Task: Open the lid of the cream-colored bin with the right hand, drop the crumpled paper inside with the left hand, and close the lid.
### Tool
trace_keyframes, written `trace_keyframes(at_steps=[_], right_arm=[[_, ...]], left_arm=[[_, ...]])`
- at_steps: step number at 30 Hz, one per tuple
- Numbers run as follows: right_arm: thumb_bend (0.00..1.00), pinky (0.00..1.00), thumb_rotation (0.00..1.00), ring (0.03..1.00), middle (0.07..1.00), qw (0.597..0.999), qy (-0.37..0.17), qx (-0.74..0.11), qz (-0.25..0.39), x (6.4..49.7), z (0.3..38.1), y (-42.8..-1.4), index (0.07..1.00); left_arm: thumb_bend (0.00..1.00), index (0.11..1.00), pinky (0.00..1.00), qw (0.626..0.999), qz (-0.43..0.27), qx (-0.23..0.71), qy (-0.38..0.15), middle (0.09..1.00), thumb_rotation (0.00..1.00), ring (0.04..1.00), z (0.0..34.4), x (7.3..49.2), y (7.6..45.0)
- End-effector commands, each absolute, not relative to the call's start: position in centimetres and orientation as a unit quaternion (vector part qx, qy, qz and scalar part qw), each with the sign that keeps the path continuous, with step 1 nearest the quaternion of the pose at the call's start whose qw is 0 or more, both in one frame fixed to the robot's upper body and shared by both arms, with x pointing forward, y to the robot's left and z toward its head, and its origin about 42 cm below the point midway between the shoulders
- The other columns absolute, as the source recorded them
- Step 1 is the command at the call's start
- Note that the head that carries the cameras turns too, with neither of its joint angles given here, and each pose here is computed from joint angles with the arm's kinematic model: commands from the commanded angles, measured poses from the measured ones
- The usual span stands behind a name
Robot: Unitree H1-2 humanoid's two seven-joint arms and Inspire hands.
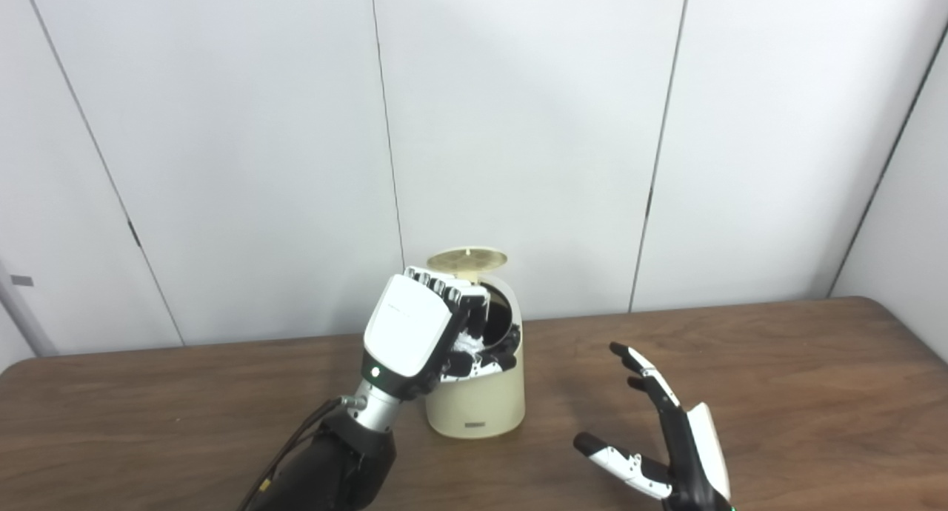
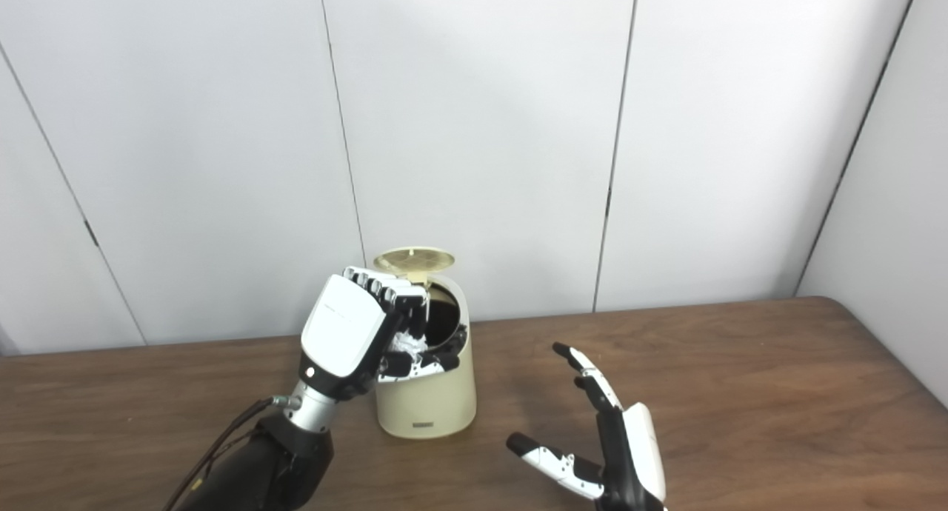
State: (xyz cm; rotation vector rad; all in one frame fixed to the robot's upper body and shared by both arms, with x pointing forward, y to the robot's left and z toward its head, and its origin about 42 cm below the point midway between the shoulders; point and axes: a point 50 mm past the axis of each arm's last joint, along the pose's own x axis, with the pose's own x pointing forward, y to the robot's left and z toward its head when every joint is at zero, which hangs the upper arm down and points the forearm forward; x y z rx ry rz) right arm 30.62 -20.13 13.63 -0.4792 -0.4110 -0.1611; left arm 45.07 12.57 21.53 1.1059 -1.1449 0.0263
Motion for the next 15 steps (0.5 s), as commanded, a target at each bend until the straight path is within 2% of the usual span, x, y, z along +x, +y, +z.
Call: trace_keyframes(at_steps=[1,15], right_arm=[[0.78,0.80,0.68,0.866,0.875,0.966,-0.148,-0.203,-0.067,28.6,9.9,-17.4,0.841],[0.80,0.79,0.70,0.859,0.870,0.965,-0.150,-0.203,-0.069,28.2,9.9,-17.3,0.840]], left_arm=[[0.69,0.161,0.05,0.684,0.033,0.481,-0.548,0.141,0.00,0.087,24.6,46.2,12.2],[0.70,0.151,0.05,0.689,0.036,0.483,-0.540,0.134,0.00,0.084,24.2,47.3,11.9]])
